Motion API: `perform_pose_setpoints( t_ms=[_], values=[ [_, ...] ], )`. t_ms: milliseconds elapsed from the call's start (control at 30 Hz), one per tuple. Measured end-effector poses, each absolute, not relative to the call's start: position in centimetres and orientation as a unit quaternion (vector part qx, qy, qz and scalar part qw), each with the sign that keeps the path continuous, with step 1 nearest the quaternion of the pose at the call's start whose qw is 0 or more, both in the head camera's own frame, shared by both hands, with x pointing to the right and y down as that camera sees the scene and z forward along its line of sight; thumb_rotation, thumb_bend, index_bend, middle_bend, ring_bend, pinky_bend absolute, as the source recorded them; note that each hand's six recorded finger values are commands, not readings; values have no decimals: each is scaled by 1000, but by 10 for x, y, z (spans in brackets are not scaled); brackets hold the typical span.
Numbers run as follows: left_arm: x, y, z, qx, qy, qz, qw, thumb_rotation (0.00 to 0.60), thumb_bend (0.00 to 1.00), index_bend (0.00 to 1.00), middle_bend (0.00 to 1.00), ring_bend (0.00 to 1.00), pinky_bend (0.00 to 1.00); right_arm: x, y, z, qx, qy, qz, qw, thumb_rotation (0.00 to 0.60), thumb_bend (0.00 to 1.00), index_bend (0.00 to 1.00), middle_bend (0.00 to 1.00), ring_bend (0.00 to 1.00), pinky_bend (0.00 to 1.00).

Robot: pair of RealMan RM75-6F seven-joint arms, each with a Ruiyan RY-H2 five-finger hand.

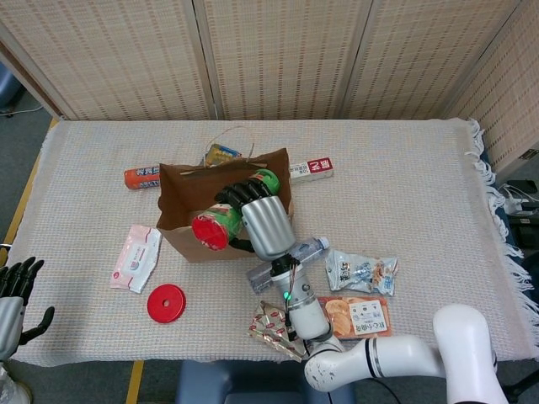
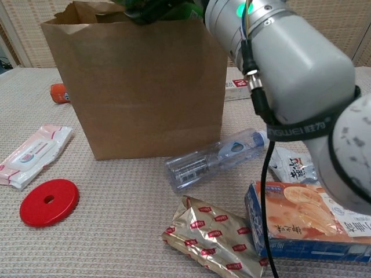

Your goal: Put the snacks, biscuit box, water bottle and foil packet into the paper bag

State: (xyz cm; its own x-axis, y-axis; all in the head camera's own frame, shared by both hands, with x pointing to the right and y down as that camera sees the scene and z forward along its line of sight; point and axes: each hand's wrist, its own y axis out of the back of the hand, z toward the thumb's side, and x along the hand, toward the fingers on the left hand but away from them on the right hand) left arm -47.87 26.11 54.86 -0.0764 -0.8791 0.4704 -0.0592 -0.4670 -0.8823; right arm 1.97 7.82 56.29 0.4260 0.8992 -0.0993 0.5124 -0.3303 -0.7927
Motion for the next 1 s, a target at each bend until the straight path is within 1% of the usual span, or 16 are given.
perform_pose_setpoints(
  t_ms=[33,67,100,133,167,200,233,267,300,367,433,667,867,1000],
  values=[
    [-479,261,549,-593,396,-618,332,600,375,0,0,0,0,20,79,565,-769,-458,278,350,600,403,538,609,582,652],
    [-479,261,549,-593,396,-618,332,600,374,0,0,0,0,20,80,567,-770,-455,282,348,600,403,469,576,517,590],
    [-479,261,548,-593,396,-618,332,600,374,0,0,0,0,21,81,570,-772,-450,288,345,600,402,380,517,435,517],
    [-479,261,548,-593,396,-618,332,600,373,0,0,0,0,21,82,571,-774,-445,293,342,600,395,314,464,376,470],
    [-479,261,548,-593,396,-618,332,600,373,0,0,0,0,21,83,573,-776,-441,297,339,600,365,192,367,276,392],
    [-479,261,548,-593,396,-618,332,600,373,0,0,0,0,22,84,574,-779,-435,303,335,600,328,97,292,202,333],
    [-479,261,548,-593,395,-618,333,600,373,0,0,0,0,23,84,575,-781,-431,308,332,600,293,42,237,150,290],
    [-479,261,548,-593,395,-618,333,600,373,0,0,0,0,23,85,575,-782,-428,312,329,600,262,8,181,101,248],
    [-479,261,548,-593,395,-618,333,600,373,0,0,0,0,25,85,574,-783,-425,316,327,600,240,0,136,62,216],
    [-479,261,548,-592,395,-618,333,600,372,0,0,0,0,27,82,571,-781,-424,319,328,600,212,0,86,20,181],
    [-479,261,548,-592,395,-619,333,600,373,0,0,0,0,31,78,566,-778,-429,319,329,600,189,0,63,1,168],
    [-479,261,548,-590,395,-619,335,600,373,0,0,0,0,48,60,550,-766,-454,317,328,600,148,0,59,0,168],
    [-479,262,549,-588,393,-621,336,600,374,0,0,0,0,71,48,531,-756,-471,313,329,600,147,0,59,0,167],
    [-478,262,549,-587,393,-622,336,600,375,0,0,0,0,91,46,519,-755,-476,311,327,600,147,0,59,0,168]
  ],
)
